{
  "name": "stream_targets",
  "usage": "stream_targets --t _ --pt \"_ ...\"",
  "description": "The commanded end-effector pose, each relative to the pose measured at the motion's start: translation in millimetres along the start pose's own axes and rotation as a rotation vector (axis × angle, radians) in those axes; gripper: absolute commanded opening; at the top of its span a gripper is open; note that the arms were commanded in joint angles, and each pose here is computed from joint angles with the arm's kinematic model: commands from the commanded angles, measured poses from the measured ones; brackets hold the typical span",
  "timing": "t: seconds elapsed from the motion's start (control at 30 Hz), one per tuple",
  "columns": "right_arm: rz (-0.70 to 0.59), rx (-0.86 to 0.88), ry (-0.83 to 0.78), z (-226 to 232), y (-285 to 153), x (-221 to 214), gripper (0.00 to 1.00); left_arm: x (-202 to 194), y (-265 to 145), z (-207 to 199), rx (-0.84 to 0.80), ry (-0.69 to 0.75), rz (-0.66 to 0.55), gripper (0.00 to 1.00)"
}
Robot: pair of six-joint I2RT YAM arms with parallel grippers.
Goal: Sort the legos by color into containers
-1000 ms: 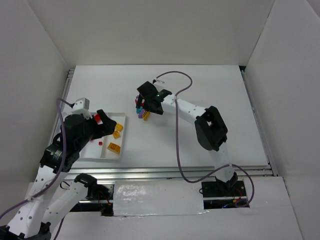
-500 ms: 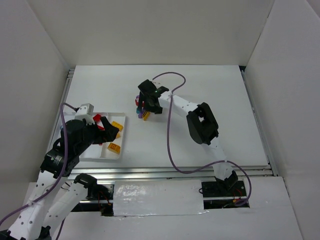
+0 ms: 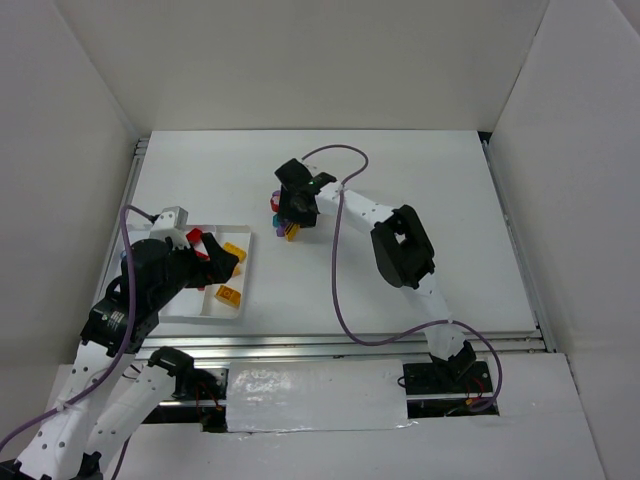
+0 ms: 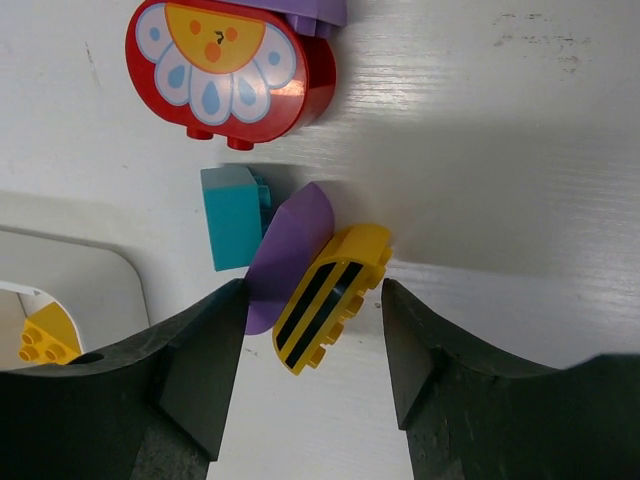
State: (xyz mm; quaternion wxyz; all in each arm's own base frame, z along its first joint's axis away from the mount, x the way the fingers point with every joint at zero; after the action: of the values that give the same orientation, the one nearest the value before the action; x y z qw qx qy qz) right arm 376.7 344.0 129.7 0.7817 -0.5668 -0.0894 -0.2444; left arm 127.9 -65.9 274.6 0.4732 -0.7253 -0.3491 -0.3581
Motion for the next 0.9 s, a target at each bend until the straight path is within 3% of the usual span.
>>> stream_targets --t 0.0,0.13,0.27,0.5,0.6,0.67,0.77,0.87 --pt "0.041 -0.052 -0.017 -15 12 -10 0.63 5 2 -2 -0.025 0.031 -0.031 0.99" --pt "0.074 0.0 -0.006 -14 4 -12 0.78 4 3 -3 -0.04 0.034 -0.02 0.99" --pt "0.072 0.07 0.016 -10 -6 -13 0.79 4 4 -3 -0.044 0.035 -0.02 1.0" --pt "0.065 -0.038 0.003 -14 3 -10 0.74 4 3 -3 -0.044 0.033 -0.026 1.0" --pt "0.077 -0.051 -0.004 -29 10 -21 0.57 4 2 -3 -0.046 0.033 -0.032 1.0" --pt "0.058 -0.009 -0.011 -27 2 -20 0.52 4 2 -3 -0.047 0.033 -0.034 0.99" --pt "0.06 -0.016 -0.033 -30 2 -20 0.54 4 3 -3 -0.052 0.036 -0.024 0.99" --pt "0.073 -0.042 -0.084 -28 0 -16 0.66 4 3 -3 -0.058 0.039 -0.022 1.0"
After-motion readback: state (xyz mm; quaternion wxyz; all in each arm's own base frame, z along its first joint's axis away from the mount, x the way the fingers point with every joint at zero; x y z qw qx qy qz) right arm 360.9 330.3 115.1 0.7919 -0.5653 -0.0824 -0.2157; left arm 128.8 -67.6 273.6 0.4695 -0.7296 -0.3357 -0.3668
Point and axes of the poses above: each gripper's point midway between its finger pads, its own y axis out along the fingers, its own z axis along the line the jaws close on, x = y × z, the point moved 10 cm from there along -y, back along the fingers, and after that the axes turned 8 degrees about y, right-handed, at the moved point
